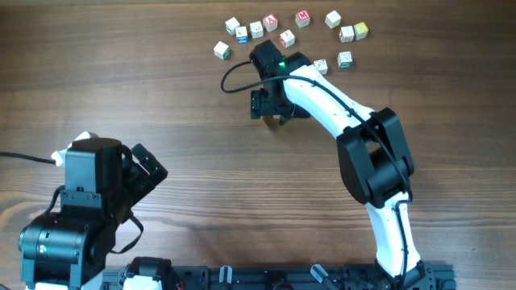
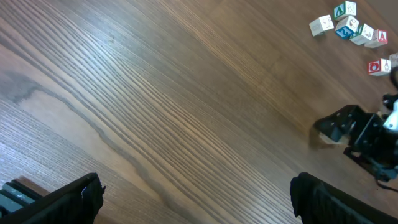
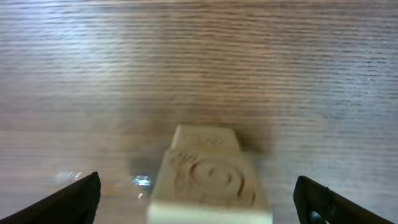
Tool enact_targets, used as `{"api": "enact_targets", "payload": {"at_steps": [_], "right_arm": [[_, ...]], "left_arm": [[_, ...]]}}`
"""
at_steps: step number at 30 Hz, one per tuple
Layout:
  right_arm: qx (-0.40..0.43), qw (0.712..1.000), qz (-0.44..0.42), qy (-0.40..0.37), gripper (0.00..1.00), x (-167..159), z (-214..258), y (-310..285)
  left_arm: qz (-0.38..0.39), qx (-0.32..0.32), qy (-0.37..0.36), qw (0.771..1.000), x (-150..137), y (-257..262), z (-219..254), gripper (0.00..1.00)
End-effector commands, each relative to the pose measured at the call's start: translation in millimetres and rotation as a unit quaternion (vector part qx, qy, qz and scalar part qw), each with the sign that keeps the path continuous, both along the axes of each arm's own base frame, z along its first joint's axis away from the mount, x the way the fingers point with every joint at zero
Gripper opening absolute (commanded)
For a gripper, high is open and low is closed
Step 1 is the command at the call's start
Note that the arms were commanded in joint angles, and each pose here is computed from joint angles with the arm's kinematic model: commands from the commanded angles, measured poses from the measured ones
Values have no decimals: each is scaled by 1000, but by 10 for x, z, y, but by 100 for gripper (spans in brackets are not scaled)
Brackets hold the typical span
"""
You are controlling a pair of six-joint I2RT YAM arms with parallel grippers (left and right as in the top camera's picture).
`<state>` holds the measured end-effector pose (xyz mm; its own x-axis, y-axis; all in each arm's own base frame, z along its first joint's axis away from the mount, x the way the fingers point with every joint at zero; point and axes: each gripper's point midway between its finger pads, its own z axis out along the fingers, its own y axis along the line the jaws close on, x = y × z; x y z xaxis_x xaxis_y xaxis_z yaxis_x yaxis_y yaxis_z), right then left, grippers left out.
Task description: Form a tower
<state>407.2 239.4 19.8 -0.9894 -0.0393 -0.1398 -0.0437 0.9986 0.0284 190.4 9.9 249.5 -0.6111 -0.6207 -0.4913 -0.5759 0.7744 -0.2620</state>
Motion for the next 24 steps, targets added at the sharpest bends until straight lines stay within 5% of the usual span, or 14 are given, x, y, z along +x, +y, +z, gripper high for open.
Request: {"api": "enact_targets", "payload": {"at_steps": [1, 5, 8, 15, 24], "right_arm": [[63, 995, 13, -78, 99, 279, 863, 160], [86, 960, -39, -264, 100, 1075, 2068, -239], [77, 934, -83, -338, 100, 1565, 2274, -739], [69, 965, -92, -235, 99, 1963, 824, -1215], [-11, 965, -212, -156, 91, 1738, 161, -1843]], "left_arm": [[8, -4, 0, 1000, 1, 9, -13, 100], [8, -4, 0, 1000, 1, 9, -13, 100], [8, -4, 0, 1000, 1, 9, -13, 100], [8, -4, 0, 1000, 1, 8, -13, 100], [8, -4, 0, 1000, 1, 9, -13, 100]]}}
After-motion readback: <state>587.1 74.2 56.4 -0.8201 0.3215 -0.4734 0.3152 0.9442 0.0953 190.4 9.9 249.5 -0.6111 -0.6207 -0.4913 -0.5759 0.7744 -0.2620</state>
